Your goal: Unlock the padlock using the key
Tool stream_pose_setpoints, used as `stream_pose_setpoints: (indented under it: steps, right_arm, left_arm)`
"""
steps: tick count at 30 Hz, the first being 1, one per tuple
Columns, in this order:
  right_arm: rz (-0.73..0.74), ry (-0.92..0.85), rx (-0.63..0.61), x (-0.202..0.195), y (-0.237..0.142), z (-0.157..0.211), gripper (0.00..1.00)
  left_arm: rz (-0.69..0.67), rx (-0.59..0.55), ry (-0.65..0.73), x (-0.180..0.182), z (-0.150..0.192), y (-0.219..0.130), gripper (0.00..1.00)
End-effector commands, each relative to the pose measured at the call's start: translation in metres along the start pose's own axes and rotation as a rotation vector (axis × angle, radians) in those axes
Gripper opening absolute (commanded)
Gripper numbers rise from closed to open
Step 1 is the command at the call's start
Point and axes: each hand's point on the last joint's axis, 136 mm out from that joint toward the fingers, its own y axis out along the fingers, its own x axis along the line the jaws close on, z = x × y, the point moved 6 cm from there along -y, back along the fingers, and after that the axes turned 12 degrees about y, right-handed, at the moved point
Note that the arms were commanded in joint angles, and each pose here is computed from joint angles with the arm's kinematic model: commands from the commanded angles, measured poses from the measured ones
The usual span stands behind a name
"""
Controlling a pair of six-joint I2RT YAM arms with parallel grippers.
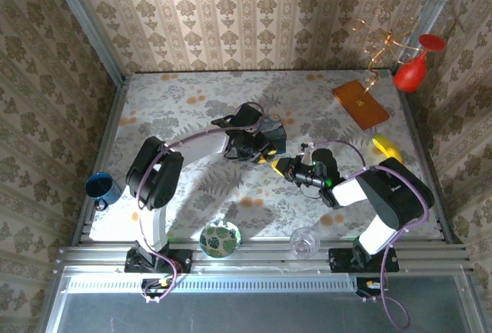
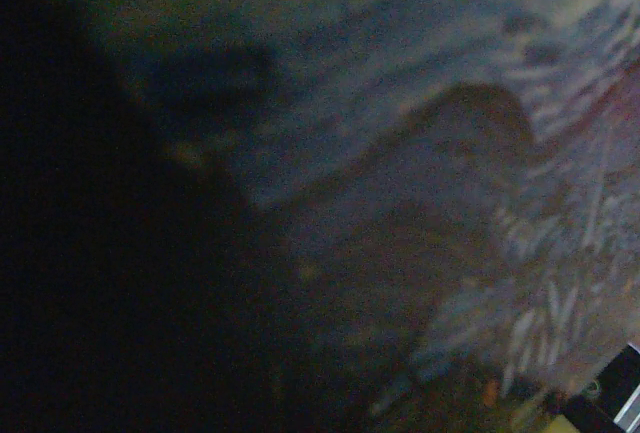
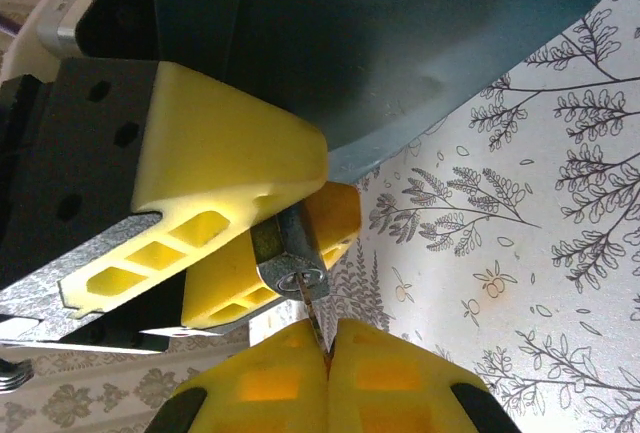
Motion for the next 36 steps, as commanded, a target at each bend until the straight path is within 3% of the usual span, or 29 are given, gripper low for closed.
stream_pose_setpoints:
  steps: [1, 8, 29, 36]
  right_arm:
    - [0.036, 0.068, -0.096, -0.001, 0.006, -0.02, 0.0]
    - [0.075, 0.068, -0.099, -0.003, 0.009, -0.026, 0.0]
    - [0.104, -0.195, -0.227, 0.036, 0.023, -0.056, 0.0]
    - [0.09, -0.232, -0.192, 0.047, 0.031, -0.058, 0.0]
  left_arm:
    - [-0.065, 0.252, -0.071, 0.015, 0.044, 0.014, 0.0]
    - [-0.078, 0.254, -0.043, 0.014, 0.049, 0.014, 0.0]
    - [-0.069, 0.31, -0.013, 0.008, 0.065, 0.023, 0.0]
    - [-0.052, 0.314, -0.028, 0.014, 0.065, 0.028, 0.0]
